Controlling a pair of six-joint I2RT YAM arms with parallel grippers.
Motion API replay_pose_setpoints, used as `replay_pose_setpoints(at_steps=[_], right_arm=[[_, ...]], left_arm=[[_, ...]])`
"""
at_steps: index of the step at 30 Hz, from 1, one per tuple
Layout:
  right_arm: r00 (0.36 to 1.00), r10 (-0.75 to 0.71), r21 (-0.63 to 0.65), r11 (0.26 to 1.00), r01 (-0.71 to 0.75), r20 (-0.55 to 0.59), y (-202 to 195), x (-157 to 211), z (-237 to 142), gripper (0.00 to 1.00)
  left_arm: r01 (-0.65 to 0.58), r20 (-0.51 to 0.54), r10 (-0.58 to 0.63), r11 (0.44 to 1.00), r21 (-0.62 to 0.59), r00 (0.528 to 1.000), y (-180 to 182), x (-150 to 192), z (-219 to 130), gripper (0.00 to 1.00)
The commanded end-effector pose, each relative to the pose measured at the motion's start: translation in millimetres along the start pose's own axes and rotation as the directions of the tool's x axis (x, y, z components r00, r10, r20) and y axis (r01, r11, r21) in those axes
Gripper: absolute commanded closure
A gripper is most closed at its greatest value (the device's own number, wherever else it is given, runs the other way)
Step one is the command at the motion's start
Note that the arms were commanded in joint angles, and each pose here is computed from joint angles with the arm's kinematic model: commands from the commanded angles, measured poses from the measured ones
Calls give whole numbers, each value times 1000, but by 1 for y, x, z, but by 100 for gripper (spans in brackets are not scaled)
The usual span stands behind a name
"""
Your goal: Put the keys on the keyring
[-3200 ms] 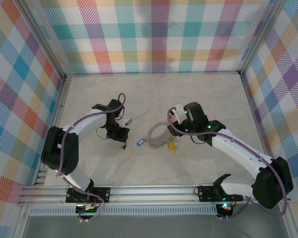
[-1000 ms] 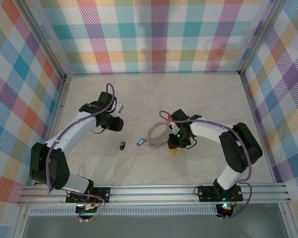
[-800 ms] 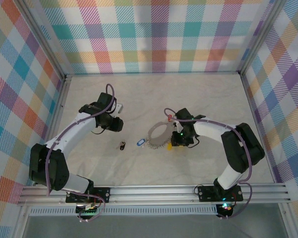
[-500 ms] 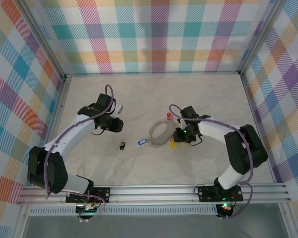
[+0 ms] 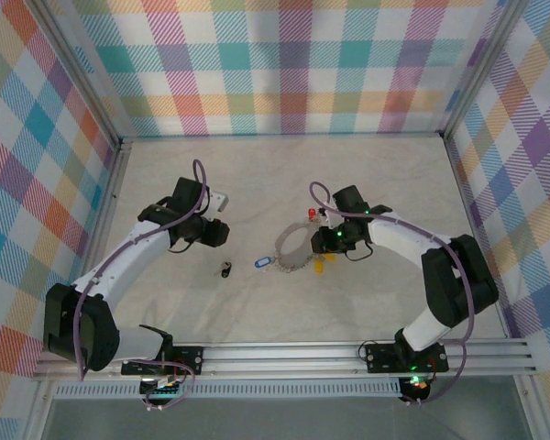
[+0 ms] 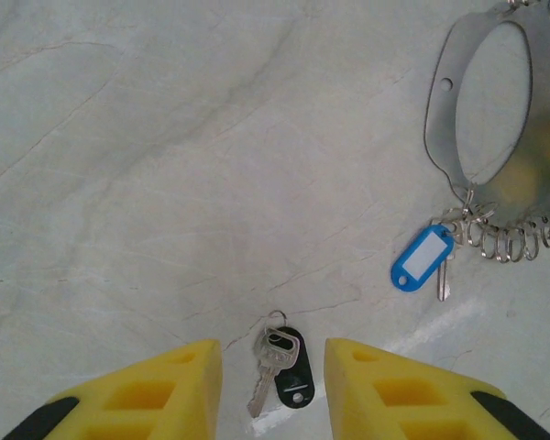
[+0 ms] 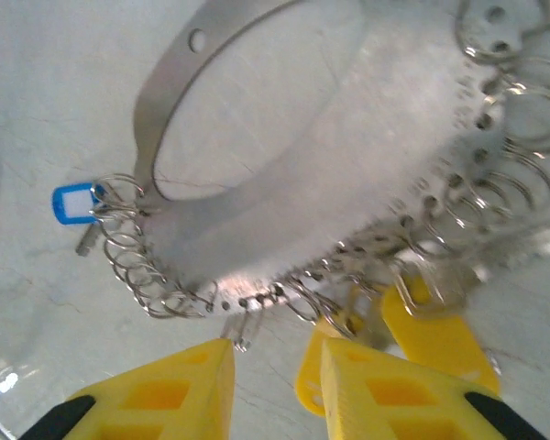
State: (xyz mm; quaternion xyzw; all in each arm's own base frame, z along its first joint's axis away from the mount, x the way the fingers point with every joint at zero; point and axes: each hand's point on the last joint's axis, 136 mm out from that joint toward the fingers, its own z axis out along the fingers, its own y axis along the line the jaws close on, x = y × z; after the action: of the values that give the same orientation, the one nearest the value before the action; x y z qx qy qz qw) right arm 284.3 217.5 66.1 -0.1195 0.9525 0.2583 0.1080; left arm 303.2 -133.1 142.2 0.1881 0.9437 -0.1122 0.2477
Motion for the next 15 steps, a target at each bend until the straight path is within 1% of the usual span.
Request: replay_pose_setpoints(at_steps=[1,5,10,15], right_arm=[[1000,-13,-79,997,12,-19,14,-7,6,65],[997,43,-60,997,-47,-65,9,-2,17,64],[993,80,-17,997,-81,-90,3,9,25,63],[993,74,3,997,-74,-93,4,15,25,62]], left_arm=[[-24,51,23,1000,17,998,-1,-4,-7,65],[-19,50,18,1000,25,999,-2,3,-6,65],[-21,56,19,1000,24,998,-2,5,-5,65],[-24,54,22,999,26,998,-2,5,-4,65]])
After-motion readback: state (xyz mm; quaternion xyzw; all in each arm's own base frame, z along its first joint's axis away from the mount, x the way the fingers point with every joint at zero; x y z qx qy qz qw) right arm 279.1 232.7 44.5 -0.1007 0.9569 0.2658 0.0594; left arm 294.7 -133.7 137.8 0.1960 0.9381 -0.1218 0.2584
